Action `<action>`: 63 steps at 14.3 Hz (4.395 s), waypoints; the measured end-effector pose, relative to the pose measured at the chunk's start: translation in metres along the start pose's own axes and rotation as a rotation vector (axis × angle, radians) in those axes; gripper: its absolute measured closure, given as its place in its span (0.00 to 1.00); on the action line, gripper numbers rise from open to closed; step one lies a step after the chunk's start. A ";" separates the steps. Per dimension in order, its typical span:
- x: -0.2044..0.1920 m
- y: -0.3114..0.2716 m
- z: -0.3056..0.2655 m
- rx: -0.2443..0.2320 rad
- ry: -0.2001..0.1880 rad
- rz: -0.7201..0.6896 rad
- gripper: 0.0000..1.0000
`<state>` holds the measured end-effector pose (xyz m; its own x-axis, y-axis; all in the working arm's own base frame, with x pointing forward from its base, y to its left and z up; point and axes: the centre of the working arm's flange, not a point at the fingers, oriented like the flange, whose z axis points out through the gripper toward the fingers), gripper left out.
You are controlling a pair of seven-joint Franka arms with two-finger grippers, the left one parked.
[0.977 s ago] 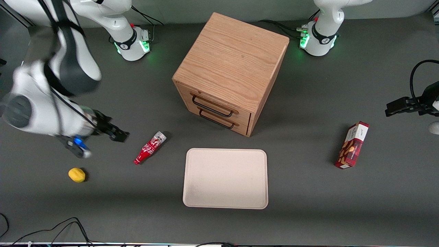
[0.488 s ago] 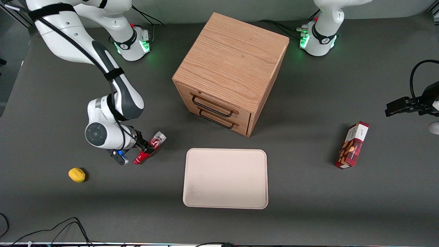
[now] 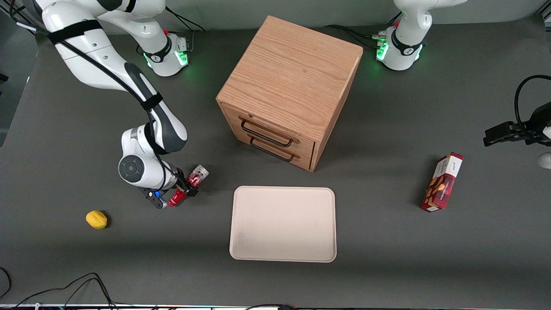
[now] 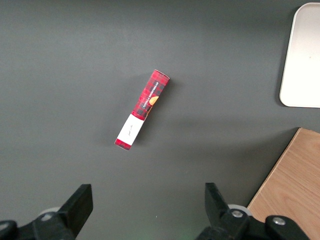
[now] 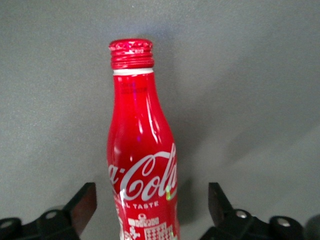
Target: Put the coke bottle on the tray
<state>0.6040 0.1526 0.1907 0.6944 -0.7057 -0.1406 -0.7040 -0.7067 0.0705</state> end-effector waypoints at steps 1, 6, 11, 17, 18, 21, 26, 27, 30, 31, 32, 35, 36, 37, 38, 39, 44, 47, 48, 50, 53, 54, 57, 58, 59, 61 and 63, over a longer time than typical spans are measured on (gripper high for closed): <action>0.000 0.000 0.004 -0.001 -0.002 0.000 0.19; -0.001 -0.004 0.008 0.007 0.008 -0.013 0.45; -0.010 -0.028 -0.078 0.008 0.020 -0.103 0.45; -0.067 -0.056 -0.291 0.101 0.087 -0.439 0.45; -0.078 -0.068 -0.305 0.129 0.091 -0.512 0.45; -0.088 -0.121 -0.271 0.184 0.041 -0.641 0.45; -0.074 -0.191 -0.088 0.222 -0.038 -0.635 0.45; -0.071 -0.196 -0.065 0.226 -0.041 -0.624 0.45; -0.067 -0.203 -0.029 0.238 -0.024 -0.601 0.45; -0.065 -0.204 -0.022 0.244 -0.019 -0.597 0.45; -0.063 -0.204 -0.017 0.247 -0.009 -0.596 0.45; -0.059 -0.205 0.001 0.248 0.011 -0.596 0.45; -0.058 -0.205 0.002 0.249 0.012 -0.595 0.45; -0.058 -0.206 0.000 0.249 0.017 -0.597 0.40; -0.057 -0.206 -0.003 0.252 0.022 -0.597 0.30; -0.056 -0.207 -0.005 0.255 0.026 -0.595 0.21; -0.055 -0.209 -0.014 0.266 0.040 -0.595 0.00; -0.061 -0.208 -0.081 0.249 0.085 -0.626 0.00; -0.067 -0.200 -0.129 0.231 0.105 -0.639 0.00; -0.077 -0.163 -0.239 0.179 0.136 -0.641 0.00; -0.087 -0.074 -0.374 0.076 0.161 -0.588 0.00; -0.086 -0.044 -0.403 0.042 0.163 -0.570 0.00; -0.071 0.041 -0.467 -0.018 0.161 -0.551 0.00; -0.065 0.072 -0.482 -0.012 0.146 -0.540 0.00; -0.060 0.103 -0.492 -0.006 0.134 -0.524 0.00; -0.061 0.157 -0.494 -0.003 0.121 -0.489 0.00; -0.077 0.191 -0.479 0.007 0.136 -0.473 0.00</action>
<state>0.4873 0.0477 0.6878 0.9511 -0.3079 -0.0250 -0.3074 -0.9513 0.0239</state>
